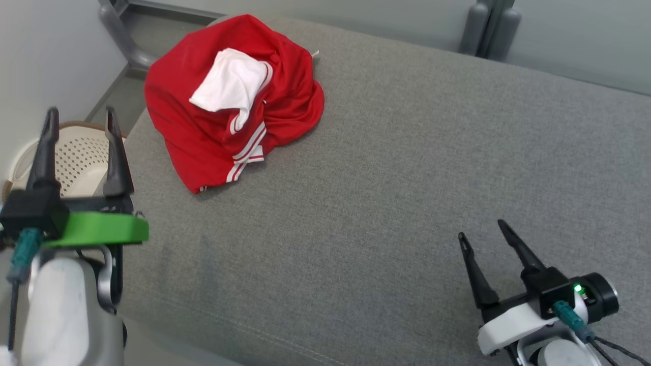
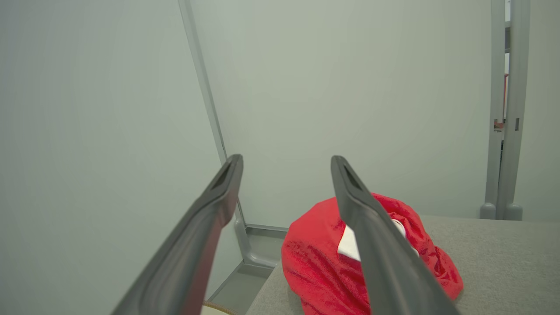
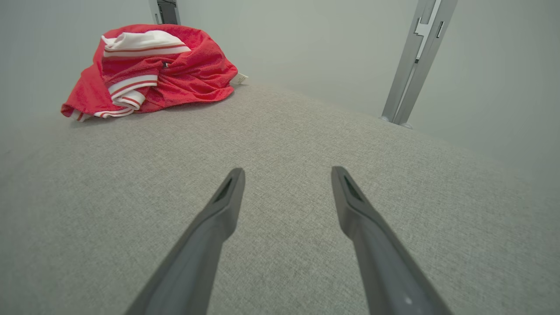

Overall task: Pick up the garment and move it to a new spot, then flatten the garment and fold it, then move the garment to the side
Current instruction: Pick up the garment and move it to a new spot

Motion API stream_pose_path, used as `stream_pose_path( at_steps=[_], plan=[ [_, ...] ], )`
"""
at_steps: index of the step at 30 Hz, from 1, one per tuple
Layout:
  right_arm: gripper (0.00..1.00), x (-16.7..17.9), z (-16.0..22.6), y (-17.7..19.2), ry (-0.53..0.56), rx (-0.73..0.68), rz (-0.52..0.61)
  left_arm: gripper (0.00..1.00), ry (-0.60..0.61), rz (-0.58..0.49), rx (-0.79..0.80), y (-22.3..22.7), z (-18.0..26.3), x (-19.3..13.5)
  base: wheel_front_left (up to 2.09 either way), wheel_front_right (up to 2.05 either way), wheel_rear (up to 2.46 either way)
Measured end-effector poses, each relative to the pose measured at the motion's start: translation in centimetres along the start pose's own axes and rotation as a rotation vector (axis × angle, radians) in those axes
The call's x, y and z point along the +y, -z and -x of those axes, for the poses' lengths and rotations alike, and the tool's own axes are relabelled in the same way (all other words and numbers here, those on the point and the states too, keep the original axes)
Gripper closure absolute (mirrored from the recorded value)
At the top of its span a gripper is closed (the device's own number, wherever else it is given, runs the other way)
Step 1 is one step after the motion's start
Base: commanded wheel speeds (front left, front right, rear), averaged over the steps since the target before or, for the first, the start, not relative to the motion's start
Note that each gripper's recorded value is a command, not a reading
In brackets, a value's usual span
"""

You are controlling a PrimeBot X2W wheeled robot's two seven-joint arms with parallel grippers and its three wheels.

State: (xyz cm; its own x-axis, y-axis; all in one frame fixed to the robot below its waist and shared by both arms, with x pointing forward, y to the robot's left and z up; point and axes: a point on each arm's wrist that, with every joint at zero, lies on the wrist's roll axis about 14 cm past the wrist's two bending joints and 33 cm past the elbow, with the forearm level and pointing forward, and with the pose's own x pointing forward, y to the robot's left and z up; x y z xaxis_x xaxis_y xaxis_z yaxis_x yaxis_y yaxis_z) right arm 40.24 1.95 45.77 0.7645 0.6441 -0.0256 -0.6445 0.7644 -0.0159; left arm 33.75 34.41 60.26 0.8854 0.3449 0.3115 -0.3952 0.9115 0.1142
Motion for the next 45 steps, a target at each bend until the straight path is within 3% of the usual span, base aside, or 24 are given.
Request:
stream_pose_path(
  at_steps=[7,14,22,33,34,35,36,45],
  plan=[
    [0.0,-4.0,-1.2,2.5,0.035,0.031,0.038,0.0,0.085,-0.03,0.124,3.5,-8.5,-2.4,0.0,0.0,0.0],
    [0.0,-6.2,-2.5,5.1,0.041,0.051,0.032,0.0,0.138,0.016,0.436,10.6,-13.1,-5.6,0.0,0.0,0.0],
    [0.0,-7.7,-2.5,7.6,0.066,0.072,-0.005,0.0,0.168,0.049,0.793,19.7,-11.6,-8.2,0.0,0.0,0.0],
    [0.0,-10.4,-2.1,8.1,0.142,0.054,-0.02,0.0,0.195,0.048,0.989,26.1,-8.6,-10.2,0.0,0.0,0.0],
    [0.0,-10.4,-2.1,8.2,0.146,0.054,-0.021,0.48,0.193,0.051,0.98,26.2,-8.7,-10.2,0.0,0.0,0.0],
    [0.0,-10.5,-2.1,8.2,0.149,0.053,-0.023,0.87,0.191,0.057,0.963,26.3,-9.0,-10.3,0.0,0.0,0.0],
    [0.0,-10.6,-2.1,8.2,0.151,0.054,-0.023,1.0,0.192,0.061,0.953,26.3,-9.1,-10.4,0.0,0.0,0.0],
    [0.0,-10.0,-1.8,6.9,0.166,0.042,-0.034,1.0,0.23,0.077,0.695,22.0,-11.9,-10.8,0.0,0.0,0.0]
  ],
)
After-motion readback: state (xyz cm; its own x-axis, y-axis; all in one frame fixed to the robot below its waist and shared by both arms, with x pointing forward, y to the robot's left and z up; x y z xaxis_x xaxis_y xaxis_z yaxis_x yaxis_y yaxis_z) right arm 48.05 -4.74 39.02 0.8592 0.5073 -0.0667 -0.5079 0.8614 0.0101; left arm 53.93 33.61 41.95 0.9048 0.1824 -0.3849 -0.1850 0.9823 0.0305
